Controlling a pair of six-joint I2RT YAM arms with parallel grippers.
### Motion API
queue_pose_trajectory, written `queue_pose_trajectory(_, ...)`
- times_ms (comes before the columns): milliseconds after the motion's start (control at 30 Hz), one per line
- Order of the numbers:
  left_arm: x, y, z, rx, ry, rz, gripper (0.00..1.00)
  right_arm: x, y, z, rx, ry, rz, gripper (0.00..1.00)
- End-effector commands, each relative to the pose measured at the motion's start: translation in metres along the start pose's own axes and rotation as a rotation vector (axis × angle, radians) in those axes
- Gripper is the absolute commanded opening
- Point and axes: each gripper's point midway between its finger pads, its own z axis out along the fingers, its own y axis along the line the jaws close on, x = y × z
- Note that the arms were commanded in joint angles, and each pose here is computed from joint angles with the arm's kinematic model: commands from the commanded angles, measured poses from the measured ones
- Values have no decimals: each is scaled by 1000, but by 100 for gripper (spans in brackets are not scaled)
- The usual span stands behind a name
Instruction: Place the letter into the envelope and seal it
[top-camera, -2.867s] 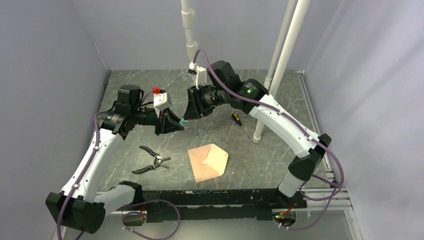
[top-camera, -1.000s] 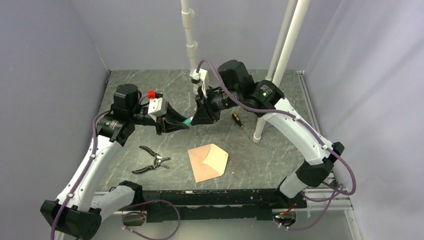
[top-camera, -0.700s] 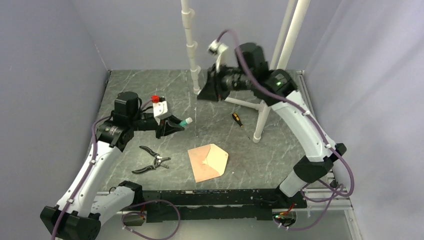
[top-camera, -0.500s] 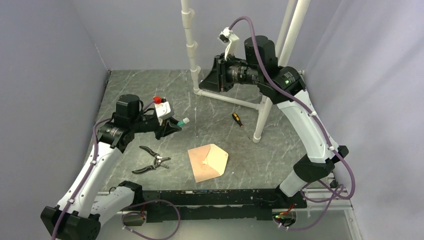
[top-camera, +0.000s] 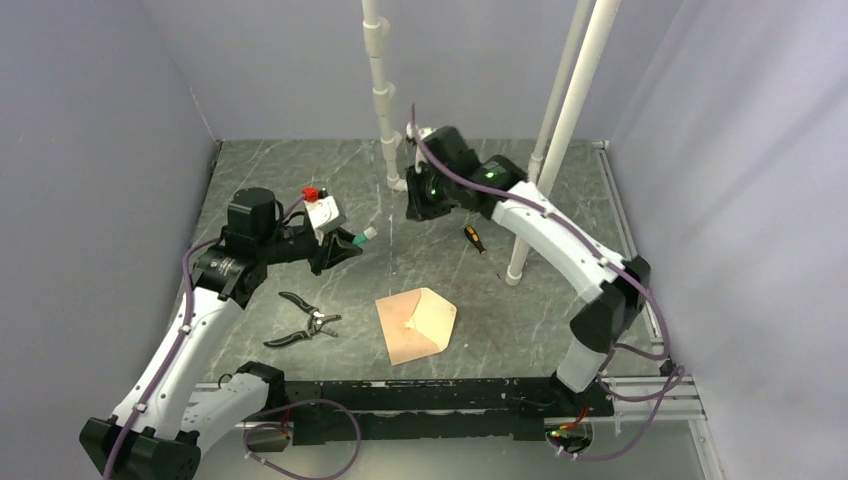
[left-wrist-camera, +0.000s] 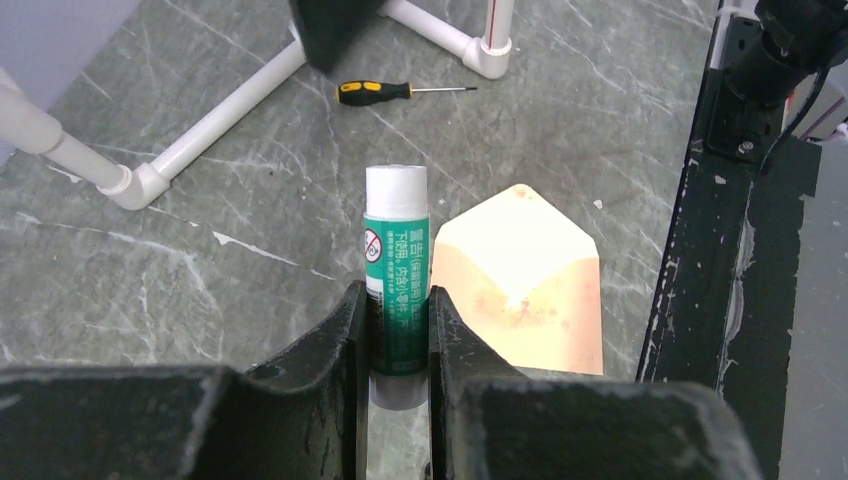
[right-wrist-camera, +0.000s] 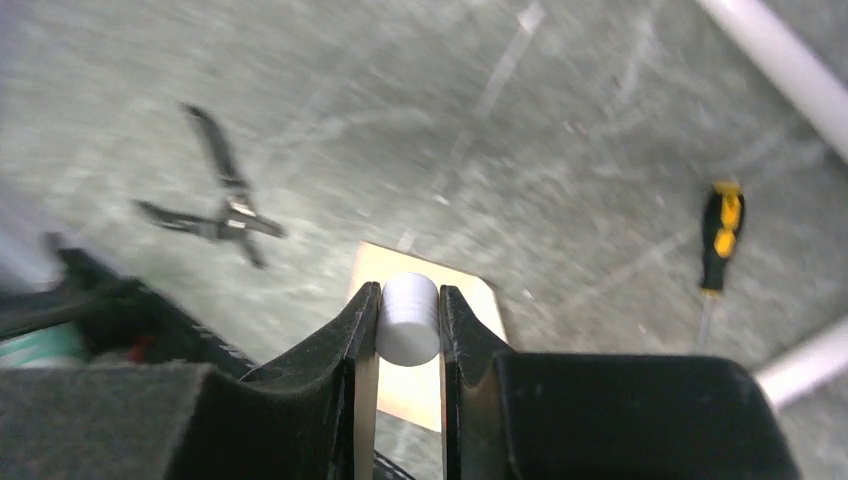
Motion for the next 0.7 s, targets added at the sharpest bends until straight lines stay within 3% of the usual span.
queue_pose_trajectory(0, -26, 5, -4, -48, -82, -4, 3, 44, -61, 45, 287, 74, 21, 0)
queue_pose_trajectory(233, -40, -2, 0, -16, -177, -106, 2, 103, -108, 89, 454, 156, 48, 0)
queue_pose_trajectory(433, -42, -4, 4, 8, -206, -149, 2, 125, -132, 110, 469, 113, 84, 0)
queue_pose_trajectory(667, -43, -7, 7, 33, -221, -217, 2, 151, -155, 125, 509, 164, 114, 0)
